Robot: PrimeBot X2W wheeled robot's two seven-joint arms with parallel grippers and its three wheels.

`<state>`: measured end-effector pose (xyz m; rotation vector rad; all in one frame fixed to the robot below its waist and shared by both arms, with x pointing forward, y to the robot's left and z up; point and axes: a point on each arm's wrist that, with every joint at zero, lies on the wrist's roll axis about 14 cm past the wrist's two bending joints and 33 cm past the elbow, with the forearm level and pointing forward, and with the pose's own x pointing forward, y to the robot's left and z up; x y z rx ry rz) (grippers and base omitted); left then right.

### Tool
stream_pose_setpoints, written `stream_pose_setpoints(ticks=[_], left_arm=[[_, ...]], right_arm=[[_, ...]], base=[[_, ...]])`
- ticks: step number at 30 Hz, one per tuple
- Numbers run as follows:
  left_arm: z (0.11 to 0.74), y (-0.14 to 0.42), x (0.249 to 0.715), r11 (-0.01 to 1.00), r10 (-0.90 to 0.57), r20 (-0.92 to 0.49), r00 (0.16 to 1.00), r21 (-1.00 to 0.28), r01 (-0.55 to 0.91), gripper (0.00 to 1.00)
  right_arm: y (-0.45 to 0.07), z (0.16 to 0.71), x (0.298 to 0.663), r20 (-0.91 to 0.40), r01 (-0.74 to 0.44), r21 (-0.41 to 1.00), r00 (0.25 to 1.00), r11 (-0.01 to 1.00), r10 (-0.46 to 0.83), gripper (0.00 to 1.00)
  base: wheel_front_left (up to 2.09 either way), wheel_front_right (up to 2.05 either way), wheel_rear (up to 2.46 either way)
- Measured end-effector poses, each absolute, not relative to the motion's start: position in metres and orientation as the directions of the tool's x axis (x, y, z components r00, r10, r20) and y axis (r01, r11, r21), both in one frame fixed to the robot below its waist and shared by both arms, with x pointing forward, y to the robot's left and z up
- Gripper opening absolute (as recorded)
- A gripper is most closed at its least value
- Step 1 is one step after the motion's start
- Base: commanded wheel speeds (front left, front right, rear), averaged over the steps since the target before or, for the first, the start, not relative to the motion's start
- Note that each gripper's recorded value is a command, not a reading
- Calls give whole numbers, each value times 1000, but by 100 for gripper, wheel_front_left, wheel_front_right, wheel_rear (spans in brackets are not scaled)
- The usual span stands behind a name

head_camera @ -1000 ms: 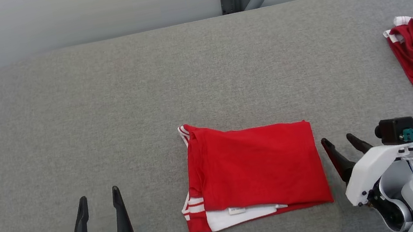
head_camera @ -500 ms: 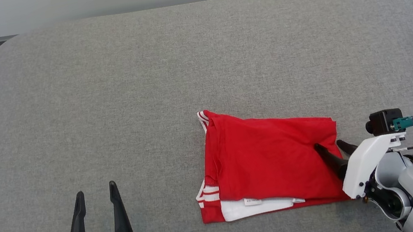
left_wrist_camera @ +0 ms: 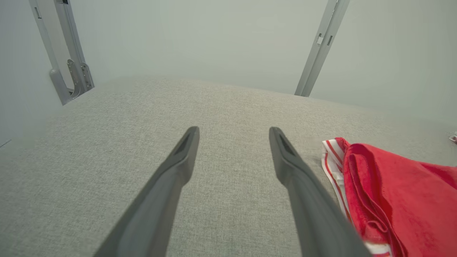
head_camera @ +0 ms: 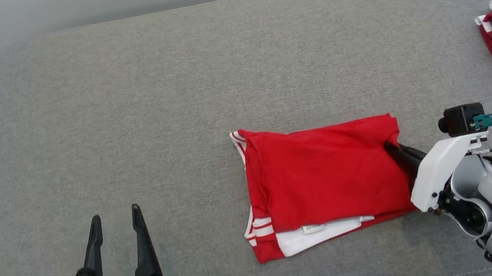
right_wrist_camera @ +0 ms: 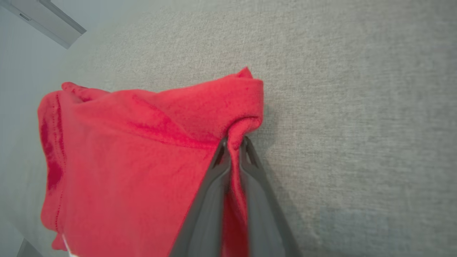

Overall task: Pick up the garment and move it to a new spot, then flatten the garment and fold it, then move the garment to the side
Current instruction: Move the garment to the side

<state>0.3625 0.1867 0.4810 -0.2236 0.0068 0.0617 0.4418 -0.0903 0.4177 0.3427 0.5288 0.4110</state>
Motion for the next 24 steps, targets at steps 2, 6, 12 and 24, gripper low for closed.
stream_pose_setpoints(ticks=[2, 6, 12, 24], left_arm=[[481, 177, 369, 974, 28, -10, 1000, -226, -29, 100], [484, 152, 383, 973, -56, 7, 998, -223, 56, 100], [484, 113, 404, 958, -170, 20, 985, -229, 170, 100], [472, 33, 429, 891, -391, 15, 920, -246, 382, 100]], right_arm=[[-107, 421, 445, -411, -267, 395, 804, 879, 429, 0], [-144, 427, 450, -408, -214, 354, 841, 911, 356, 0], [-201, 440, 448, -390, -109, 310, 891, 944, 231, 0], [-295, 458, 411, -372, 105, 249, 928, 963, -5, 0]], base=[[0, 0, 0], [0, 0, 0], [0, 0, 0], [0, 0, 0]])
